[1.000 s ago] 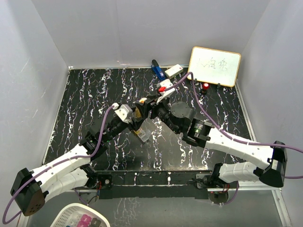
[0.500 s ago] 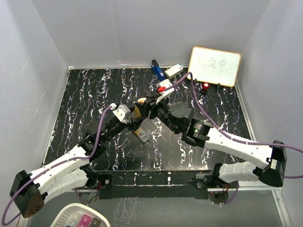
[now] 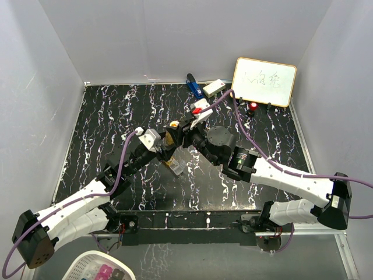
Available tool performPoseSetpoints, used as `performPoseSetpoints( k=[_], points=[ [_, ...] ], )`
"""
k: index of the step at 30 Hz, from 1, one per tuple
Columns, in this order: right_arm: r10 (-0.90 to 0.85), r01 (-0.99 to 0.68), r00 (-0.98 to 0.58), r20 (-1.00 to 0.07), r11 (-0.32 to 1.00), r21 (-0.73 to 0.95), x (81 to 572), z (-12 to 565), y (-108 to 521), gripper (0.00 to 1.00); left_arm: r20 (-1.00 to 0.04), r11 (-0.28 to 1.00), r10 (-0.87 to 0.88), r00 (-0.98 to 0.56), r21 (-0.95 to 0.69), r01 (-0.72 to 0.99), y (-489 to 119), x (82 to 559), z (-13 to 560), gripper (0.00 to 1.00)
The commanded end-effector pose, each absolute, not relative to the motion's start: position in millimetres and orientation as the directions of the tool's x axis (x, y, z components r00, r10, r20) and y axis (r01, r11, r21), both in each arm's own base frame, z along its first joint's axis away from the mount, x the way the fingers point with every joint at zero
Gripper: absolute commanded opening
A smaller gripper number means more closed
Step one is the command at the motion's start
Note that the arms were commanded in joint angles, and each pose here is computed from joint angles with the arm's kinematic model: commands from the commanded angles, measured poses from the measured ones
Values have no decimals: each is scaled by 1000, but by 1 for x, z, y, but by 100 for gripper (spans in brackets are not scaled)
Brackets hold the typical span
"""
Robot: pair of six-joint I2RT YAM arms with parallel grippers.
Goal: Sort the pills into containers
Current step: Open the lid of the pill bottle.
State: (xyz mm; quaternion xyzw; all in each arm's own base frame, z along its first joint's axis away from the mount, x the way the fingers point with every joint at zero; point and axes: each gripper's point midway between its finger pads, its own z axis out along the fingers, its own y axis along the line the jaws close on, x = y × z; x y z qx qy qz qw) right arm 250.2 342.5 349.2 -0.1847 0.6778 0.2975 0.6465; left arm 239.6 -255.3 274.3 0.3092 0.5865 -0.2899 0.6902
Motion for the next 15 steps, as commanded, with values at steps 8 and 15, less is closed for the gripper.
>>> performPoseSetpoints(
  k=[8, 15],
  points=[
    [139, -637, -90, -986, 753, 165, 250, 349, 343, 23, -968, 631, -127, 218, 91, 770, -256, 234, 314, 0],
    [107, -660, -67, -992, 741, 124, 244, 352, 338, 0, -972, 543, -139, 189, 85, 835, -269, 219, 319, 0]
  ],
)
